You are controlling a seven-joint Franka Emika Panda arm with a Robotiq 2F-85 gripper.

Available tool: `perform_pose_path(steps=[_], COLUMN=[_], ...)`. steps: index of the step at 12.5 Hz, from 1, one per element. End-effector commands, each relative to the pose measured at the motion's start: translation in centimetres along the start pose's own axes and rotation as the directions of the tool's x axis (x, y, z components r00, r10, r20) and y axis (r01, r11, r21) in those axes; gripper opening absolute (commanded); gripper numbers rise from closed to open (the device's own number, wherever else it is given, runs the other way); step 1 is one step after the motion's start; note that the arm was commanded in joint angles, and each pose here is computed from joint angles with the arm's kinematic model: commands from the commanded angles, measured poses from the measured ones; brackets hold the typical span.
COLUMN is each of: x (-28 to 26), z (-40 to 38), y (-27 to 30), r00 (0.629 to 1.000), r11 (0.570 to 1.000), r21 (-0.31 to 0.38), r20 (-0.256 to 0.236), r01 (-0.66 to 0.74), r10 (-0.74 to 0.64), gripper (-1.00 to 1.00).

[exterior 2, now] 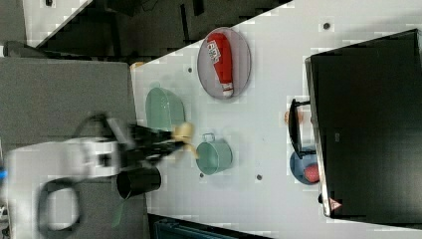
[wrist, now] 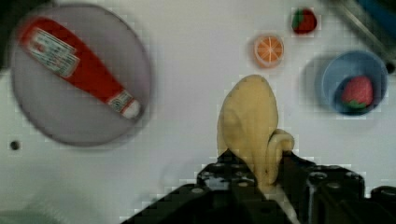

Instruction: Pick banana from table and place on oven.

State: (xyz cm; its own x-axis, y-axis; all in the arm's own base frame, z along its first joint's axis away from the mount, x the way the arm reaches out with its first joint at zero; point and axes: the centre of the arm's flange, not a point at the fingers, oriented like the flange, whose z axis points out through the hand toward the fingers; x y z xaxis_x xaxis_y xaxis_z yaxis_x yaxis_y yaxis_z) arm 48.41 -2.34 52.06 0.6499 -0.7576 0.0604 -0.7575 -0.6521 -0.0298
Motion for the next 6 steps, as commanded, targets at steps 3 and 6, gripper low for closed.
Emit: perform_pose_path(steps=[3,6], x=[1.3,7.0], z=[-5.6,-4.0], y=[0.9,3.9], r00=[0.999,0.998], r11=[0.999,0.998], r21=[-0.044,-0.048], r20=[0.026,0.048], r01=[-0.028,-0.039], r10=[0.03,0.041], gripper=[-0.47,-0.47])
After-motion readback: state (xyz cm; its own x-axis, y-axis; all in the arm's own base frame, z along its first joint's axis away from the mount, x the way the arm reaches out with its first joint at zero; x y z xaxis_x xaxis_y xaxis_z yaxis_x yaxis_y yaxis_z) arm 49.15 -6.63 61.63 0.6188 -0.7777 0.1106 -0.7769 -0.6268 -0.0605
